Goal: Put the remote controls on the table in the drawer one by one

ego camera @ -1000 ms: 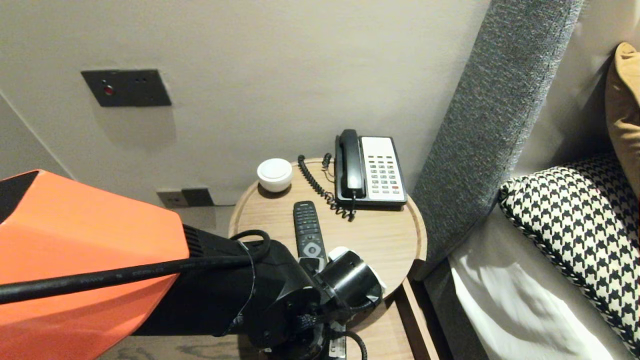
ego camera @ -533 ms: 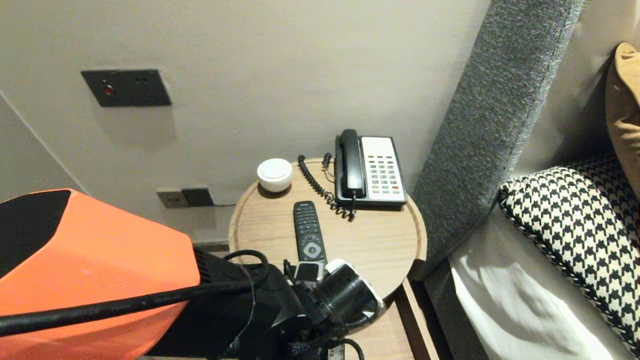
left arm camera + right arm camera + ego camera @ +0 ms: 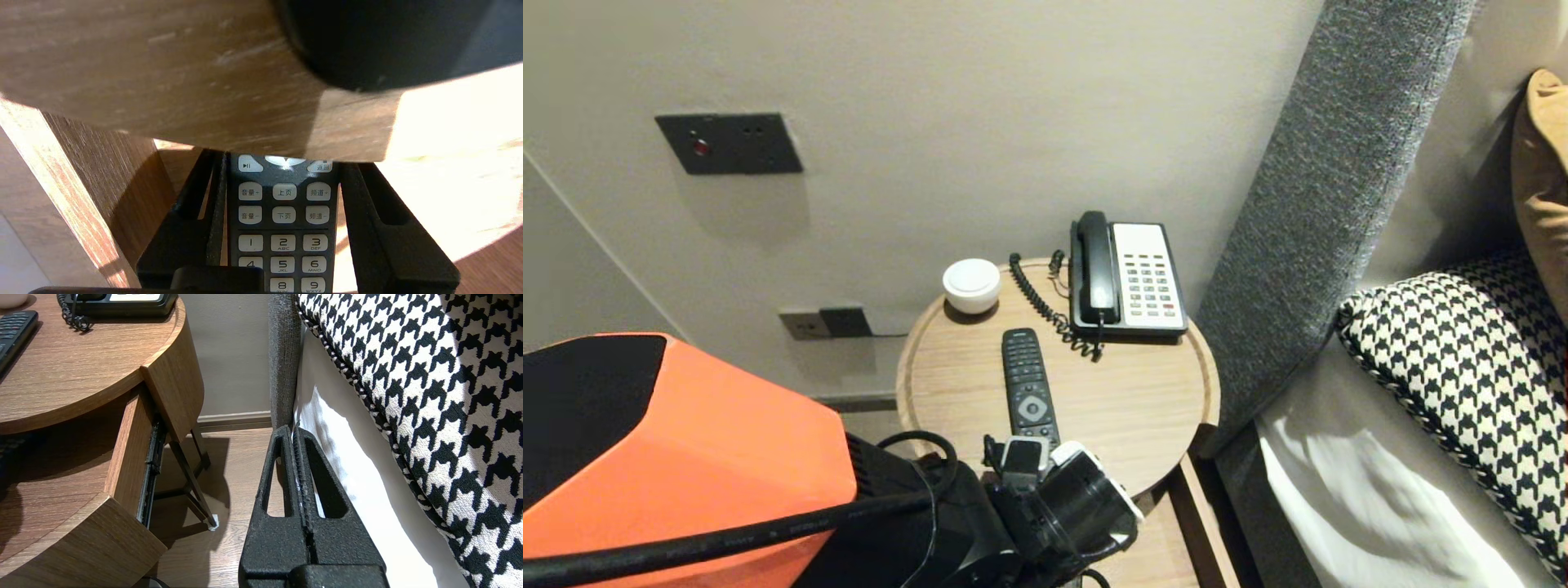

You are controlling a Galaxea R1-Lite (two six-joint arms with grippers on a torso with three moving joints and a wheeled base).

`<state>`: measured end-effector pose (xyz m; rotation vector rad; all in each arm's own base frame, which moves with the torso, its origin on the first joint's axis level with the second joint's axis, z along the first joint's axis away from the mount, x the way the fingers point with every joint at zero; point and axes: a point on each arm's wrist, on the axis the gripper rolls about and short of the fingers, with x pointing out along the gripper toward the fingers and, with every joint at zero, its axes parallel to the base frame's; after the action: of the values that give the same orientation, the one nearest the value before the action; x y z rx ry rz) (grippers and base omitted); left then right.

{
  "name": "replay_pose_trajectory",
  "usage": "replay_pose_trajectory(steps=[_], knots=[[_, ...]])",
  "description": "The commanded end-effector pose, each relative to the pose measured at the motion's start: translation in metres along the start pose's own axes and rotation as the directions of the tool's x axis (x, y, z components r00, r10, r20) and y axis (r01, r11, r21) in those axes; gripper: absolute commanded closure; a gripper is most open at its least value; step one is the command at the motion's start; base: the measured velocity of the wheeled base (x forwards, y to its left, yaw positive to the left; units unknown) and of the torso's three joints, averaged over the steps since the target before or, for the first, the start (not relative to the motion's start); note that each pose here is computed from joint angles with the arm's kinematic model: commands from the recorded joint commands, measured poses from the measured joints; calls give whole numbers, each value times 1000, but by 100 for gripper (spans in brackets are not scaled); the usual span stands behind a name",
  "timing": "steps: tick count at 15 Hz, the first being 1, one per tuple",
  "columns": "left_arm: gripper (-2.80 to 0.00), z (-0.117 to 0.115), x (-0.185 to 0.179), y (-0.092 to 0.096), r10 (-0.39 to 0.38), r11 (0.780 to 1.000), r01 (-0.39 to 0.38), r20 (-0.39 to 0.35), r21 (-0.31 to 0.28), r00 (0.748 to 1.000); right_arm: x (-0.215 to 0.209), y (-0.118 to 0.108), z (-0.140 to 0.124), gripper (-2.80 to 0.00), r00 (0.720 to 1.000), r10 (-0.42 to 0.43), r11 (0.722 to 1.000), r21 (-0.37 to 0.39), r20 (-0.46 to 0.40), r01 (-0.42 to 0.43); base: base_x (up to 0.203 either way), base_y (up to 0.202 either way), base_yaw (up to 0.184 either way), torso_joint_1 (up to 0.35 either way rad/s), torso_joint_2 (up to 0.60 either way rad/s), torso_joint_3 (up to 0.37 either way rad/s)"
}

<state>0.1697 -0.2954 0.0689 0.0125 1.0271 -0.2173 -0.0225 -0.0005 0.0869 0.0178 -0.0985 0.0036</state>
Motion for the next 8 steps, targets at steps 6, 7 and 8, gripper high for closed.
replay_pose_trajectory(steps=[6, 7, 8], knots=[[0, -7, 5, 4, -4, 1000, 4, 16, -6, 1000, 2, 0, -11, 0, 999, 0, 1000, 0, -39, 0, 0, 0, 0, 0, 0, 0], [0, -7, 4, 3, -6, 1000, 6, 17, -5, 1000, 2, 0, -11, 0, 999, -2, 1000, 0, -39, 2, 0, 0, 0, 0, 0, 0], [0, -7, 4, 4, -9, 1000, 9, 20, -6, 1000, 2, 0, -11, 0, 999, -1, 1000, 0, -39, 1, 0, 0, 0, 0, 0, 0]])
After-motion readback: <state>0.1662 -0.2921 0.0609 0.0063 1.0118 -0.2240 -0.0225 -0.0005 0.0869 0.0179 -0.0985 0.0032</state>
